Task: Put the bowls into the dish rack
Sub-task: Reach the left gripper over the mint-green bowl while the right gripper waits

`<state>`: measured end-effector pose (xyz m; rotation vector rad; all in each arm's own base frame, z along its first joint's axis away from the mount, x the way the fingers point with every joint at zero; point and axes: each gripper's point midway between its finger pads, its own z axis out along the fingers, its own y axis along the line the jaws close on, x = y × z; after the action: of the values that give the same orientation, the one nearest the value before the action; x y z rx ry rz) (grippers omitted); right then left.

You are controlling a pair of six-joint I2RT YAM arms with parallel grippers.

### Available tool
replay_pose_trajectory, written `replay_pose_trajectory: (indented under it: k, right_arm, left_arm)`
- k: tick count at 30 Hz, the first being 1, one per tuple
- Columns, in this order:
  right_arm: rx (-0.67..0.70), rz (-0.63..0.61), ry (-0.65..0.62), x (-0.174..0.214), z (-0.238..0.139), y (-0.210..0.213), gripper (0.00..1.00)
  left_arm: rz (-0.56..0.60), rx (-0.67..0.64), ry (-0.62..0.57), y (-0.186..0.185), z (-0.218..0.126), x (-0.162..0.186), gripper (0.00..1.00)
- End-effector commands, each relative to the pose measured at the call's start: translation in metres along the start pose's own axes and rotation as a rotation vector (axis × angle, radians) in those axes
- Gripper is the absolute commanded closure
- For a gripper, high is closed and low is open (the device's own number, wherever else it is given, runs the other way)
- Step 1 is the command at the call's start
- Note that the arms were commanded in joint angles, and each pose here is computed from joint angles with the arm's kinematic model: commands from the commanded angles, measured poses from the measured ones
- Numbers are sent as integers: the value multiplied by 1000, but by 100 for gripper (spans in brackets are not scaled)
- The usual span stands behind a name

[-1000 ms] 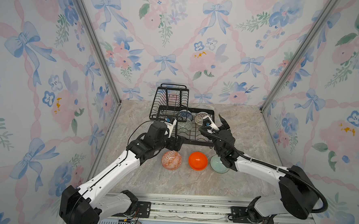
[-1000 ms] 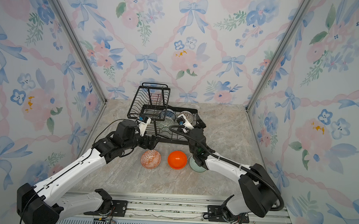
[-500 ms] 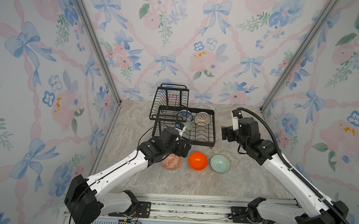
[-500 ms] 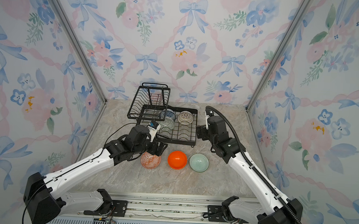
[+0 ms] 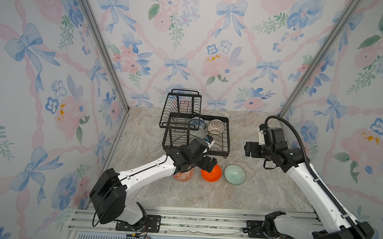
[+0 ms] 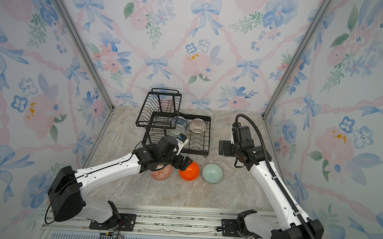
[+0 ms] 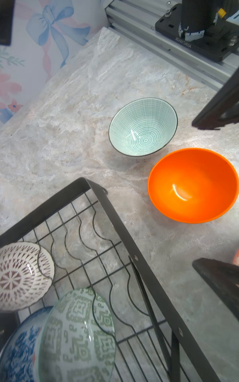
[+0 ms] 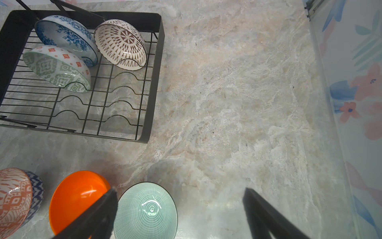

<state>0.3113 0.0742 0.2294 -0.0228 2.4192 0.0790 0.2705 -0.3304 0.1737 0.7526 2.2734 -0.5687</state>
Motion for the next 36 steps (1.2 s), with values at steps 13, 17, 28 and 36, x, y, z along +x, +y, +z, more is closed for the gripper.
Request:
replay_pose_trajectory:
  k: [13,17,28,36]
  right_arm:
    - [90,124,42,11,-1,-34,3]
    - [94,129,52,14,4,-36,3]
    - [56,116,57,9,18,-29,3]
    - [59,96,70,8,23,-29,3]
  left_arm:
    - [152,152,82,-60,64,-6,8]
    - [175,124,105,-58,79,0,16]
    - [227,44,138,-51,123,4,34]
    - [228,82,162,-58,136,10,47]
